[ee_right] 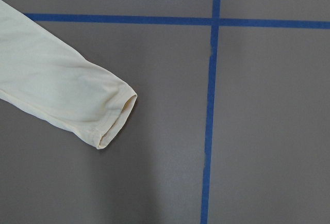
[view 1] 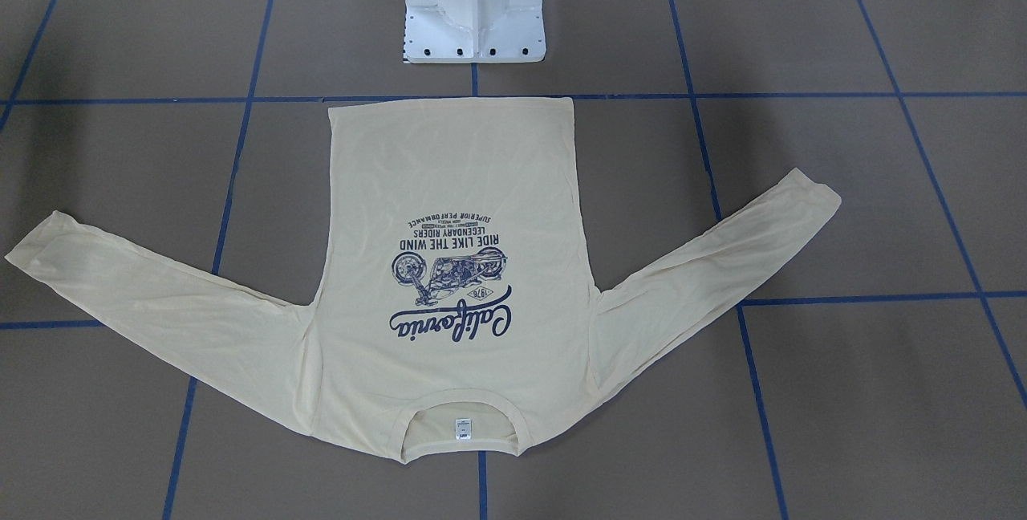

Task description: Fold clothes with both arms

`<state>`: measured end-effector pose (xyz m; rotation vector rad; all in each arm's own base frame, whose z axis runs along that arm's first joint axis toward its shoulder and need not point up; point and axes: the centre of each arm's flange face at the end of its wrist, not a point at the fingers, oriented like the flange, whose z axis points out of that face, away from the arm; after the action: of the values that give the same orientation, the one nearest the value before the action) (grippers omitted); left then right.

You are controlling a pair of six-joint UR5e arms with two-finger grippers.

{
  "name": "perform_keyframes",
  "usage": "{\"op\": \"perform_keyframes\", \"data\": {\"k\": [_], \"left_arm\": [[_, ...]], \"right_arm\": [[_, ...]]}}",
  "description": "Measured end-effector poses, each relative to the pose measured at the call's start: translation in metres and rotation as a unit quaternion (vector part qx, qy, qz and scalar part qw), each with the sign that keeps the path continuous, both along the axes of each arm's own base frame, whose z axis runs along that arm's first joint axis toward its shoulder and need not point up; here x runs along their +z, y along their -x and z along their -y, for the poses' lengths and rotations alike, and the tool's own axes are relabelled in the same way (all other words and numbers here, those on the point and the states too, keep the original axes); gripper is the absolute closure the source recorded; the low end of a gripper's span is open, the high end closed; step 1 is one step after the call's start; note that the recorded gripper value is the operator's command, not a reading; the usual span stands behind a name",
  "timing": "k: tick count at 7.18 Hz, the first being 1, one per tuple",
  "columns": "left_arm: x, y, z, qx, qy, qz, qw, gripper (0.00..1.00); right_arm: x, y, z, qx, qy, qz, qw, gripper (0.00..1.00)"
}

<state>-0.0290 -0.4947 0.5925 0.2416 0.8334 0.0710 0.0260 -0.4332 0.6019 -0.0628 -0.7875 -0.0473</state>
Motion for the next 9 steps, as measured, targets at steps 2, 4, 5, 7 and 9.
{"op": "perform_keyframes", "data": {"k": [2, 4, 5, 7, 9], "left_arm": [[-0.016, -0.001, -0.006, 0.002, -0.013, 0.001, 0.9999, 0.00], [-0.026, -0.003, -0.011, 0.003, -0.023, -0.006, 0.9997, 0.00], [-0.035, -0.006, -0.012, 0.011, -0.039, -0.023, 0.9989, 0.00], [-0.047, -0.010, -0.014, 0.023, -0.068, -0.051, 0.9961, 0.00], [-0.051, -0.012, -0.014, 0.025, -0.075, -0.057, 0.9952, 0.00]], "right_arm": [[-0.003, -0.004, -0.007, -0.002, 0.002, -0.002, 1.0000, 0.00], [-0.001, -0.001, -0.007, -0.004, 0.007, -0.001, 1.0000, 0.00], [0.002, 0.006, -0.006, -0.009, 0.009, -0.001, 0.9999, 0.00], [0.018, 0.024, 0.000, -0.008, 0.014, 0.000, 0.9999, 0.00], [0.058, 0.052, 0.011, 0.054, 0.032, 0.004, 0.9980, 0.02]]}}
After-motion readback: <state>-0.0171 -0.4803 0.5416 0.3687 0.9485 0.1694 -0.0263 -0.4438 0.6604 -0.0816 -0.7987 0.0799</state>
